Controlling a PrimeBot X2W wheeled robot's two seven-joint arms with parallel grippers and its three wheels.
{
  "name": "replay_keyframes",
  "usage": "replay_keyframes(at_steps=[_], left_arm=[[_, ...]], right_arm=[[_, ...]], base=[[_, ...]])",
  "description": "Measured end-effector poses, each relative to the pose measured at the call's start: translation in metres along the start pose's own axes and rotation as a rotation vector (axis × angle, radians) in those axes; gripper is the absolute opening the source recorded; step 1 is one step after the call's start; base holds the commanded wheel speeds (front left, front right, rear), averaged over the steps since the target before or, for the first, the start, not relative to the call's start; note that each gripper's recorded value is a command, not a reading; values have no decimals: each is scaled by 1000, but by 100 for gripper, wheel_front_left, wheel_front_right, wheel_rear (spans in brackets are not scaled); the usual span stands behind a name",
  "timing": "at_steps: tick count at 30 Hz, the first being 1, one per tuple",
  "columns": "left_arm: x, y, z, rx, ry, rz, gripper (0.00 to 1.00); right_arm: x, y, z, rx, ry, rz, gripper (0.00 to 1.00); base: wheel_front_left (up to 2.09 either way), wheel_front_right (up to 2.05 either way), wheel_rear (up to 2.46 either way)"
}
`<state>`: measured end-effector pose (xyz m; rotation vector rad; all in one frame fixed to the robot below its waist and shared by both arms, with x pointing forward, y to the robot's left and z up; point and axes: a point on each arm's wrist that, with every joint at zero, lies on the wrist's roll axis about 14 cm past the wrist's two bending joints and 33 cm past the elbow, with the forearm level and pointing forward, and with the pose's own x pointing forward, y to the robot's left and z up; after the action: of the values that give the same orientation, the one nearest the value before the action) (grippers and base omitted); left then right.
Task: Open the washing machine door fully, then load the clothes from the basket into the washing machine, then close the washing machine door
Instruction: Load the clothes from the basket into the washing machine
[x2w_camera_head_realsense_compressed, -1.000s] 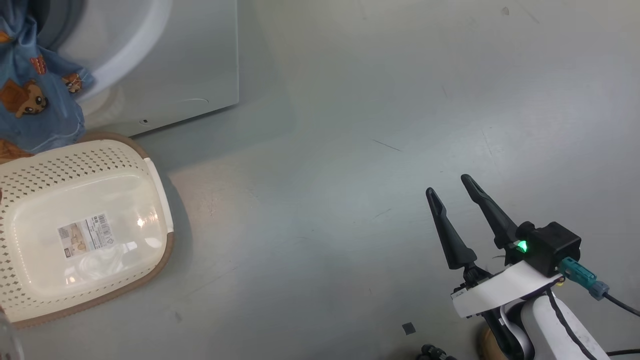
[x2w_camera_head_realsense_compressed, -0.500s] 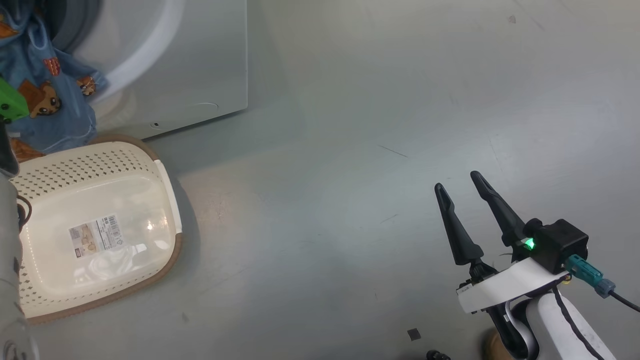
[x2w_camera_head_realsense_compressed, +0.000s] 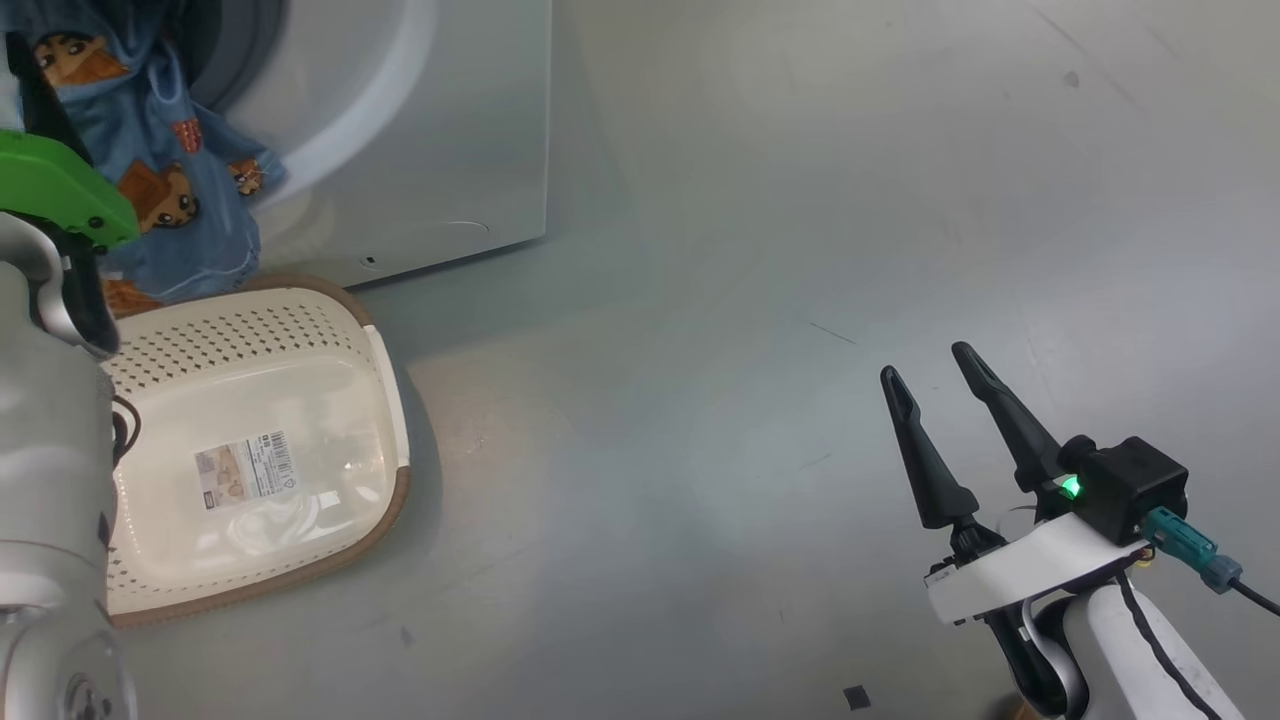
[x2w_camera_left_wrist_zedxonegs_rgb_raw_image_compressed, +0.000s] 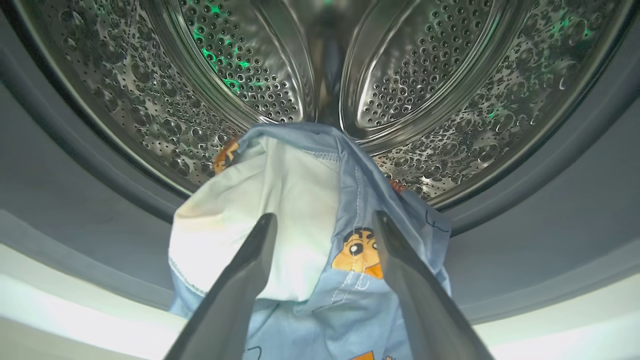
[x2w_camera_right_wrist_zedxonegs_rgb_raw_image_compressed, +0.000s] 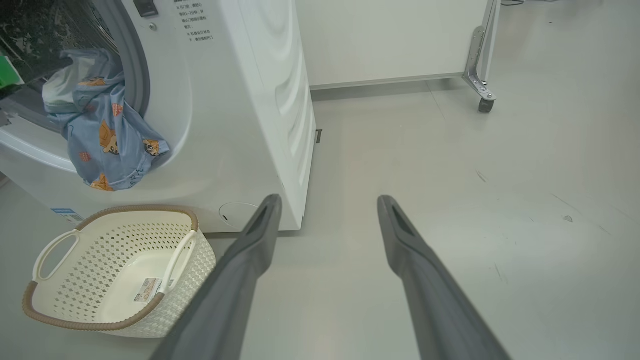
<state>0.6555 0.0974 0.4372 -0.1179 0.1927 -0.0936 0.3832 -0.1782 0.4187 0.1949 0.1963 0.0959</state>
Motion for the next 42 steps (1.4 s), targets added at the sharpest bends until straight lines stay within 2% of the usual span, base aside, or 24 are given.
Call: replay_keyframes(at_steps=[8,19,25,30,42], left_arm=[[-22,-9,5,0,-6,-30,100],[-50,0,10,17,-4,-19,100],[-64,17,-7,15,25,11,100],[-77,21,-29,4,61,13,100],[-102,37,-52,-27,67,42,100]], right_arm=[[10,8,17,-13,-52,44,100],[21,29,27,-11,-87,117,100],[30,36,27,-10,-92,146,100],[37,38,27,-9,-95,158,100],[46,47,23,-10,-88,191,100]], base=[[0,0,0],[0,0,0],[0,0,0],[0,0,0],[0,0,0]])
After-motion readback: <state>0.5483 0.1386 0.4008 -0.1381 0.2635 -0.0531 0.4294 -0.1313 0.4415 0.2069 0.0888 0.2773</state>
